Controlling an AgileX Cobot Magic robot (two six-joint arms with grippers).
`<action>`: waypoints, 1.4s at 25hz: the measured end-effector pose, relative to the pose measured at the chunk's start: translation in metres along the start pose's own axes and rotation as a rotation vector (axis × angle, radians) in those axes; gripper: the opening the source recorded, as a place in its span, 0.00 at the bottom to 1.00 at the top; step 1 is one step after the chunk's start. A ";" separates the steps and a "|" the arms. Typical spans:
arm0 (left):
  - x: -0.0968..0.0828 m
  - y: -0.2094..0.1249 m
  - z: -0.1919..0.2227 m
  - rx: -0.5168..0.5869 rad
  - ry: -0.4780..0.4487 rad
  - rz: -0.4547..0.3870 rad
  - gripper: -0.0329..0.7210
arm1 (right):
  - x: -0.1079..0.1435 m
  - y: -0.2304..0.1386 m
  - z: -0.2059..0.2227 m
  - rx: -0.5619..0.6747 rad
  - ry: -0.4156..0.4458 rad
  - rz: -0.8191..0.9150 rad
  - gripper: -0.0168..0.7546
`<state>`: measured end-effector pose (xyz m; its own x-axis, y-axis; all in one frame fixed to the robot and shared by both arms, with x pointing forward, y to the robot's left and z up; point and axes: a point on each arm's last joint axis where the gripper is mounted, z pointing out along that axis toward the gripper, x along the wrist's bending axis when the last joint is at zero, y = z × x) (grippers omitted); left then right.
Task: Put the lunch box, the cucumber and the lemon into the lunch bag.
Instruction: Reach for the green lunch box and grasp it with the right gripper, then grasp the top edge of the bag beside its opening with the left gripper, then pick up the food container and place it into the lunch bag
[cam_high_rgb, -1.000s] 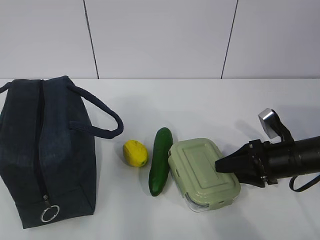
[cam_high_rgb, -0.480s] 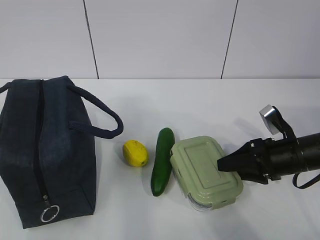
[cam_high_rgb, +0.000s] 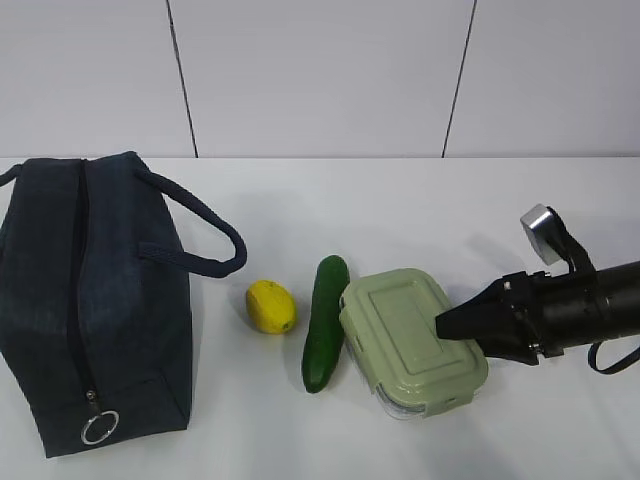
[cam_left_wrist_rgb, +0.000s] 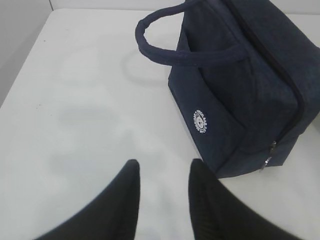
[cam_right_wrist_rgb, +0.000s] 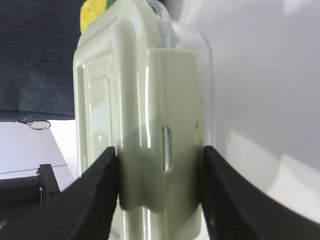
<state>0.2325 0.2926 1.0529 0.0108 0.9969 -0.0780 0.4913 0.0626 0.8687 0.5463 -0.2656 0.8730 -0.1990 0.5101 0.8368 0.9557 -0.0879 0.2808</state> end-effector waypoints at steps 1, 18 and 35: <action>0.000 0.000 0.000 0.000 0.000 0.000 0.36 | 0.002 0.001 -0.001 -0.005 -0.001 -0.007 0.49; -0.002 0.008 0.013 0.090 -0.028 -0.027 0.36 | 0.020 0.007 -0.011 -0.036 -0.002 -0.043 0.49; -0.009 0.040 0.042 0.222 -0.107 -0.116 0.37 | 0.086 0.045 -0.043 -0.151 0.021 -0.162 0.49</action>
<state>0.2885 0.2843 1.0678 0.0293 0.9721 -0.2327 0.6734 0.1528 0.7233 0.5624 -0.2624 0.9780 -0.3531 0.5102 0.7843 0.8681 -0.1341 0.4780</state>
